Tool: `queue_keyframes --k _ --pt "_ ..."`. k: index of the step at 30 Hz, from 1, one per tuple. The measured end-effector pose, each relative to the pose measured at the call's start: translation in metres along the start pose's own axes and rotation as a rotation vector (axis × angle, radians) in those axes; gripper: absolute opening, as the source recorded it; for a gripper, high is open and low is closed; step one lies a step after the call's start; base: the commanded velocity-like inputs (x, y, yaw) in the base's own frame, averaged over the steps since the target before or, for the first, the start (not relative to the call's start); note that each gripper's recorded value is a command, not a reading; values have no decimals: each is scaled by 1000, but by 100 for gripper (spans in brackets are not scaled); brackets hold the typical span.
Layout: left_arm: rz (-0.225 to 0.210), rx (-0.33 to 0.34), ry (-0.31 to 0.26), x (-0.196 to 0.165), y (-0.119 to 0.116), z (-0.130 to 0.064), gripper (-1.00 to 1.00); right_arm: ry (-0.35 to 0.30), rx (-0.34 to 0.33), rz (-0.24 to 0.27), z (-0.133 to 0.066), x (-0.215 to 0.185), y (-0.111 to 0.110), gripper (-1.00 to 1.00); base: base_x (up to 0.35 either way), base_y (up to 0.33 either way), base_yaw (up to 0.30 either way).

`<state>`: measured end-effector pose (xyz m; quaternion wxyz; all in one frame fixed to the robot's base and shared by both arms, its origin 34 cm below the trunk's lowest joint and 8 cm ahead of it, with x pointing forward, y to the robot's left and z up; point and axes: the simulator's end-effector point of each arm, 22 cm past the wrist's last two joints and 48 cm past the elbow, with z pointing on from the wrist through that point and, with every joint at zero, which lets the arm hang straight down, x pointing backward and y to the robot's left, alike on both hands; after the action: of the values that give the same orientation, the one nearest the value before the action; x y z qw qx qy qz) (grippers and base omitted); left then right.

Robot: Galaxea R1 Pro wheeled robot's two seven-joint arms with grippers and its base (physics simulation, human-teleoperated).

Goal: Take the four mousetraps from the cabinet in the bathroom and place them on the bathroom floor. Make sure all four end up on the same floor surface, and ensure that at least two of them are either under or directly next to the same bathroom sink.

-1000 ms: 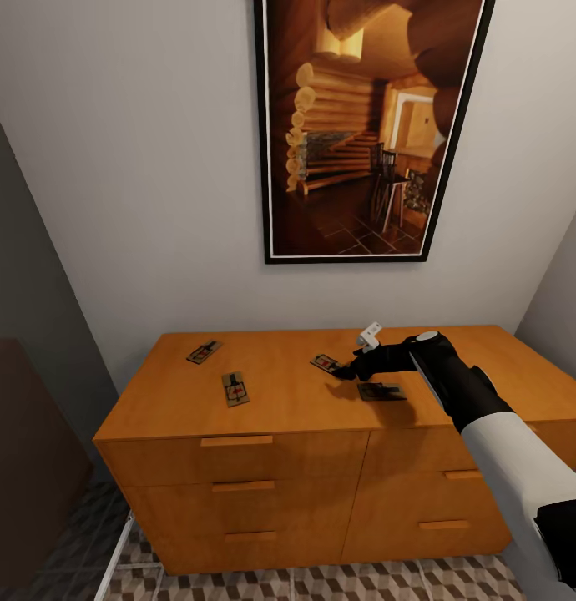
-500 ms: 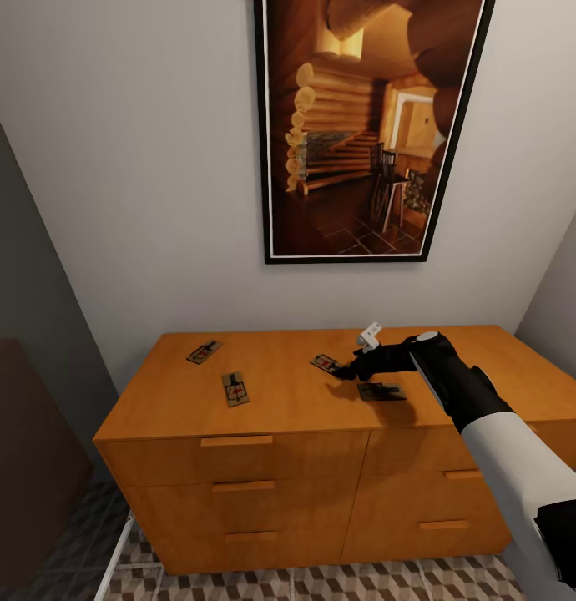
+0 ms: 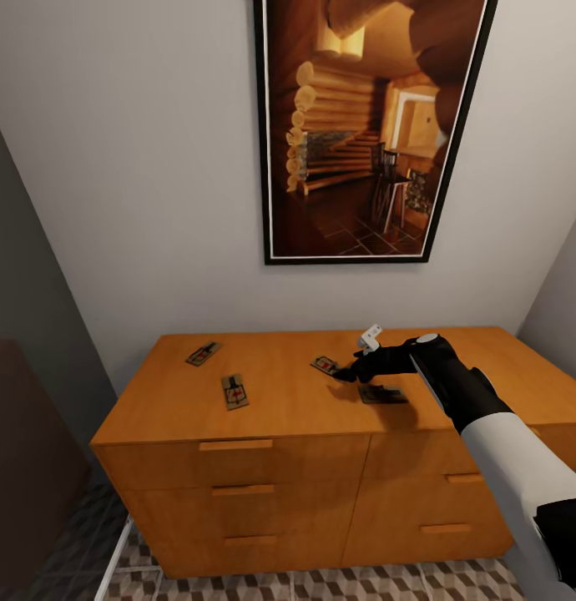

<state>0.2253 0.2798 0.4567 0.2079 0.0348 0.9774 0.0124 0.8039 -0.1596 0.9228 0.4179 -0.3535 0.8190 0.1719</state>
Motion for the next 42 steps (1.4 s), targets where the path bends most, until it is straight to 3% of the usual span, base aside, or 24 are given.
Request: queue_keyframes --k 27,42 --pt "0 0 0 0 0 0 100 1 1 -2 0 1 -1 100 21 0 0" --pt "0 1 13 5 0 -1 100 28 -11 22 11 21 -3 100 0 0 0"
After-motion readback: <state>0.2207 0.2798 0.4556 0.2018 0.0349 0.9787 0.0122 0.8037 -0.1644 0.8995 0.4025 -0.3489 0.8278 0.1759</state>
